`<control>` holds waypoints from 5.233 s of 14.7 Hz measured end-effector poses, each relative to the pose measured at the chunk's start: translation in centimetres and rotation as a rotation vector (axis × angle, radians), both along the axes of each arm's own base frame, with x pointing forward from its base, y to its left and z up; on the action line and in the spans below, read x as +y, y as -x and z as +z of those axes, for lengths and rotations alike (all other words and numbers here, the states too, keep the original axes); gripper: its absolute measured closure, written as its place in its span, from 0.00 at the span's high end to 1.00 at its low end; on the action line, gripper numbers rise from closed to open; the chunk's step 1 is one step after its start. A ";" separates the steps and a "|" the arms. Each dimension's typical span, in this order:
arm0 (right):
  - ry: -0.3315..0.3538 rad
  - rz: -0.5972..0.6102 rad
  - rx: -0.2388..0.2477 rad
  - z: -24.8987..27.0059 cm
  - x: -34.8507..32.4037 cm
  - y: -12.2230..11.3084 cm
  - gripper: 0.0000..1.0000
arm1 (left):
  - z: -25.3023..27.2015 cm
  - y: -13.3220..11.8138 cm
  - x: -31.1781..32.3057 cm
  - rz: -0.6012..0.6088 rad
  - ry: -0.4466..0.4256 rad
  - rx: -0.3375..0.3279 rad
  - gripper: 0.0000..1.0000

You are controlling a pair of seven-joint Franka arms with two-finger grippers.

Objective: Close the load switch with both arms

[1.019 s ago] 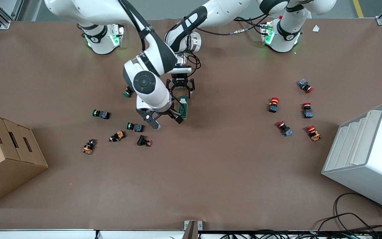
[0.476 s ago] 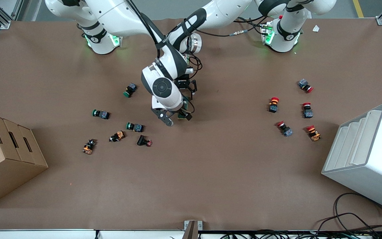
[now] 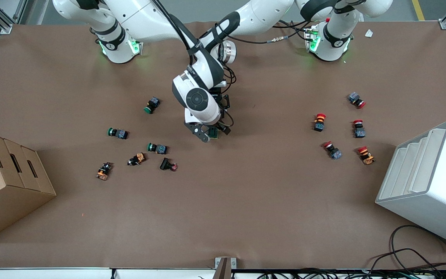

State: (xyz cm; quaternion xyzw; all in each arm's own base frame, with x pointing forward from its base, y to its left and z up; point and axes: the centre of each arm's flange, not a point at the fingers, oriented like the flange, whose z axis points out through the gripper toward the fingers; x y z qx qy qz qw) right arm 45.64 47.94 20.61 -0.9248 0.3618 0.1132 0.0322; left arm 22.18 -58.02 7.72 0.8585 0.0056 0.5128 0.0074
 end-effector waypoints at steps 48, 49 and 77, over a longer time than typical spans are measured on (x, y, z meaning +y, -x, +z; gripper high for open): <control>-0.082 -0.038 -0.078 2.2 -1.7 -6.2 1.00 | -0.1 -2.0 0.6 0.007 0.000 -0.039 1.00; -0.083 -0.037 -0.081 2.0 -1.8 -6.4 1.00 | -0.1 -2.0 0.6 0.007 0.000 -0.039 1.00; -0.008 0.511 -0.055 14.7 -28.3 -19.4 1.00 | 3.7 -4.6 -2.5 0.081 0.113 -0.024 1.00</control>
